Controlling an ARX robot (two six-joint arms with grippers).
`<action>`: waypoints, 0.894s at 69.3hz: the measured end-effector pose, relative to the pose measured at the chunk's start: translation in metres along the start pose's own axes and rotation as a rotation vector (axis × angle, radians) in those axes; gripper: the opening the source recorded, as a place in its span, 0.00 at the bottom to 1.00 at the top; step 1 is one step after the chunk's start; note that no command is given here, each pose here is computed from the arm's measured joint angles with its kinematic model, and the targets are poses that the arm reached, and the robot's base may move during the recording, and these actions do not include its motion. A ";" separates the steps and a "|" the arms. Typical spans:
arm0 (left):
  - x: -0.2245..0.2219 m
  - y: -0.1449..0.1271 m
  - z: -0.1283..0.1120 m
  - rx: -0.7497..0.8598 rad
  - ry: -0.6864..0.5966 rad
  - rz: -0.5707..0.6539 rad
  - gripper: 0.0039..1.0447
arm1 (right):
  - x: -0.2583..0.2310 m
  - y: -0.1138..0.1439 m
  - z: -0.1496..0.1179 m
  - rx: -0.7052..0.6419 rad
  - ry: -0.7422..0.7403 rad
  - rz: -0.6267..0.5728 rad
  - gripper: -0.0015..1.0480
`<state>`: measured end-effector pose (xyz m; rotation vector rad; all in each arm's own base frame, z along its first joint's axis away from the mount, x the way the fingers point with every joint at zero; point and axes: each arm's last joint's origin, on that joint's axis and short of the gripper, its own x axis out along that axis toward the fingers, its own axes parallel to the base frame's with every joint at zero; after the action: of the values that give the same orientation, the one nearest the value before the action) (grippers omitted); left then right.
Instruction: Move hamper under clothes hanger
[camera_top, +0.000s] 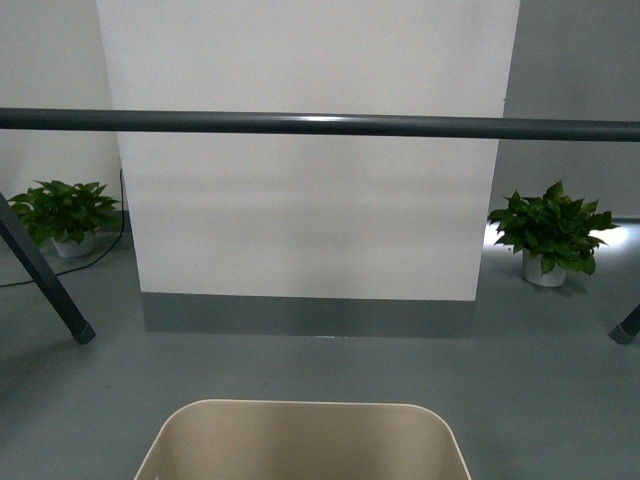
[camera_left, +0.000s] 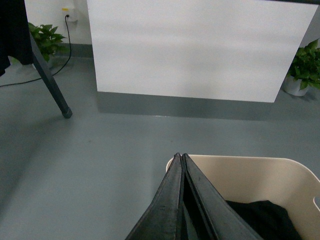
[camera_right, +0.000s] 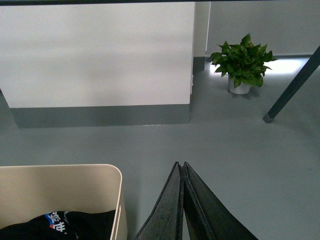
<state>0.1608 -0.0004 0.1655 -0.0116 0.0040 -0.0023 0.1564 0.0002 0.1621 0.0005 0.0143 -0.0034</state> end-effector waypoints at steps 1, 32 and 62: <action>-0.001 0.000 -0.001 0.000 0.003 -0.001 0.03 | -0.001 0.000 0.000 0.000 0.000 0.001 0.02; -0.025 0.000 0.003 0.003 -0.011 0.000 0.03 | -0.024 0.000 0.003 0.000 -0.011 0.004 0.02; -0.040 0.000 0.007 0.003 -0.024 -0.001 0.03 | -0.038 0.000 0.006 0.000 -0.022 0.005 0.02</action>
<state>0.1207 -0.0003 0.1727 -0.0082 -0.0200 -0.0028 0.1188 0.0002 0.1686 0.0002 -0.0078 0.0011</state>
